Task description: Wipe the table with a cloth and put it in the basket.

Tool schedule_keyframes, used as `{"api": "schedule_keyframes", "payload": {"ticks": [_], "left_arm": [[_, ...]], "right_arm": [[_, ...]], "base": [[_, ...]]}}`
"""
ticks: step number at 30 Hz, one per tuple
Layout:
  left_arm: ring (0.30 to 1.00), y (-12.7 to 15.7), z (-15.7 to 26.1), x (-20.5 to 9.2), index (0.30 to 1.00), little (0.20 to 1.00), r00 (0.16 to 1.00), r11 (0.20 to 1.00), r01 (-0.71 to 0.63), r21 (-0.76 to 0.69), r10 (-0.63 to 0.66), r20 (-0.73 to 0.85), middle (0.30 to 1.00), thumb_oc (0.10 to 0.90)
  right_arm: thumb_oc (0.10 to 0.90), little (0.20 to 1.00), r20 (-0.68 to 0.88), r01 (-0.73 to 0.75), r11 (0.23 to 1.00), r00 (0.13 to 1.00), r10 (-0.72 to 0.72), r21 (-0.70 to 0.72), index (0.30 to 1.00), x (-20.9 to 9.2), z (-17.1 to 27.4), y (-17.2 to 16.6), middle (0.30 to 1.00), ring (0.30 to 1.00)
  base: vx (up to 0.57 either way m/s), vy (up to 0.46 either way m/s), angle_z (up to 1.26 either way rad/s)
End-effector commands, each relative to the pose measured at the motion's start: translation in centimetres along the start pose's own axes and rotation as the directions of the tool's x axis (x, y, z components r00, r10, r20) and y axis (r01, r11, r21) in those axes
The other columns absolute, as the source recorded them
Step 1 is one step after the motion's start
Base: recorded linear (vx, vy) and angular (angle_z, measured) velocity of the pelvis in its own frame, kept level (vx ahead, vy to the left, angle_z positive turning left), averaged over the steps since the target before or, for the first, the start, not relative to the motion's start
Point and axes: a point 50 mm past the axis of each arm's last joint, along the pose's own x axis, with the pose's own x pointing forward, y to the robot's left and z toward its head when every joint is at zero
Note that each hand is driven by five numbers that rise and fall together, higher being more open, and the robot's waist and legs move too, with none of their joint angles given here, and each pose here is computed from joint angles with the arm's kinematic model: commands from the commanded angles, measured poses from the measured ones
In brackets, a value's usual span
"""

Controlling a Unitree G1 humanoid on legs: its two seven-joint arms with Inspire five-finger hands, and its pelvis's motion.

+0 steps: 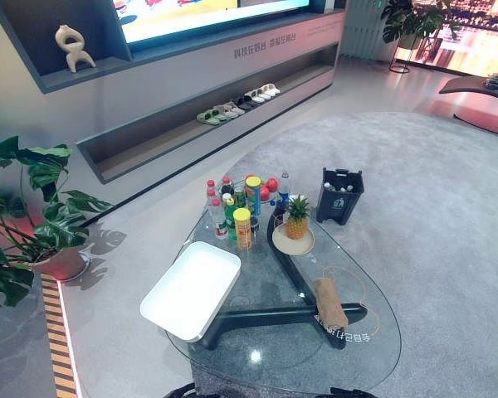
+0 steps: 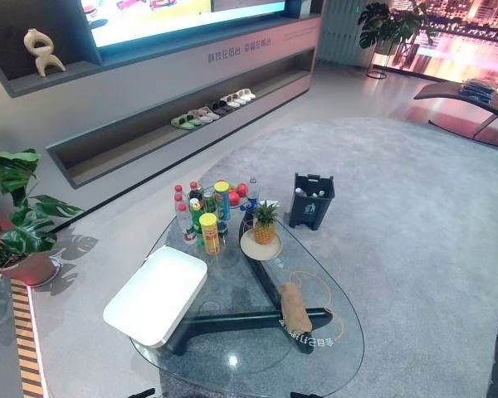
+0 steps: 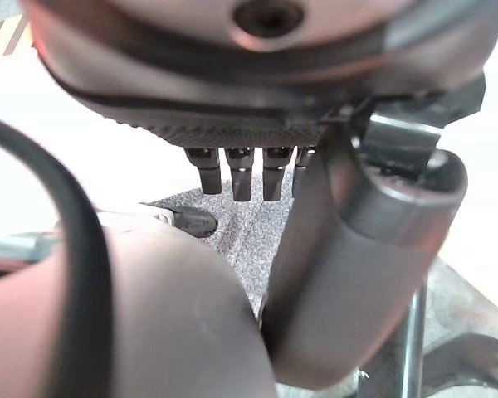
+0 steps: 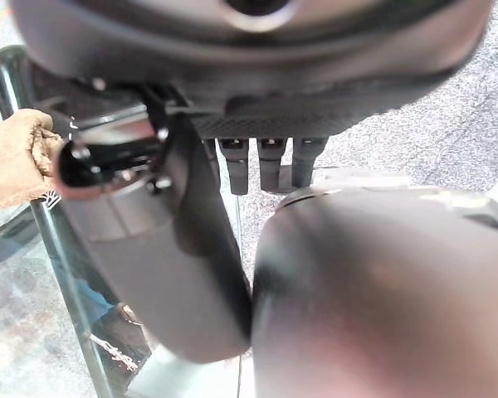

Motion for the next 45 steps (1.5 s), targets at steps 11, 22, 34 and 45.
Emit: {"api": "schedule_keyframes", "payload": {"ticks": [11,22,34,45], "left_arm": [[0.9,-1.8,5.4,0.3,0.9,0.9,0.982,0.999,0.023,0.023,-0.027,0.184,0.9,0.8],[0.9,-4.9,9.4,-0.4,0.9,0.9,0.934,0.995,0.103,-0.012,-0.092,0.346,0.9,0.8],[0.9,-3.9,8.6,-0.5,0.9,0.9,0.93,0.994,0.104,-0.045,-0.081,0.359,0.9,0.8],[0.9,-4.7,9.9,-0.6,0.9,0.9,0.912,0.989,0.14,-0.055,-0.107,0.397,0.9,0.8]], "right_arm": [[0.8,0.9,0.297,0.104,0.994,0.951,-0.085,-0.047,0.9,-0.6,6.1,0.1,0.9,0.9],[0.8,0.9,0.754,0.192,0.981,0.648,-0.113,-0.018,0.9,-5.6,16.2,5.8,0.9,0.9],[0.8,0.9,0.97,0.128,0.977,0.149,-0.192,0.173,0.9,-14.9,21.0,6.9,0.9,0.9],[0.8,0.9,0.898,0.077,0.909,-0.214,-0.385,0.409,0.9,-21.6,23.7,6.9,0.9,0.9]], "base": [[-0.09,0.003,0.0],[-0.09,0.031,0.0],[-0.01,0.023,-0.04],[0.0,0.023,-0.02]]}}
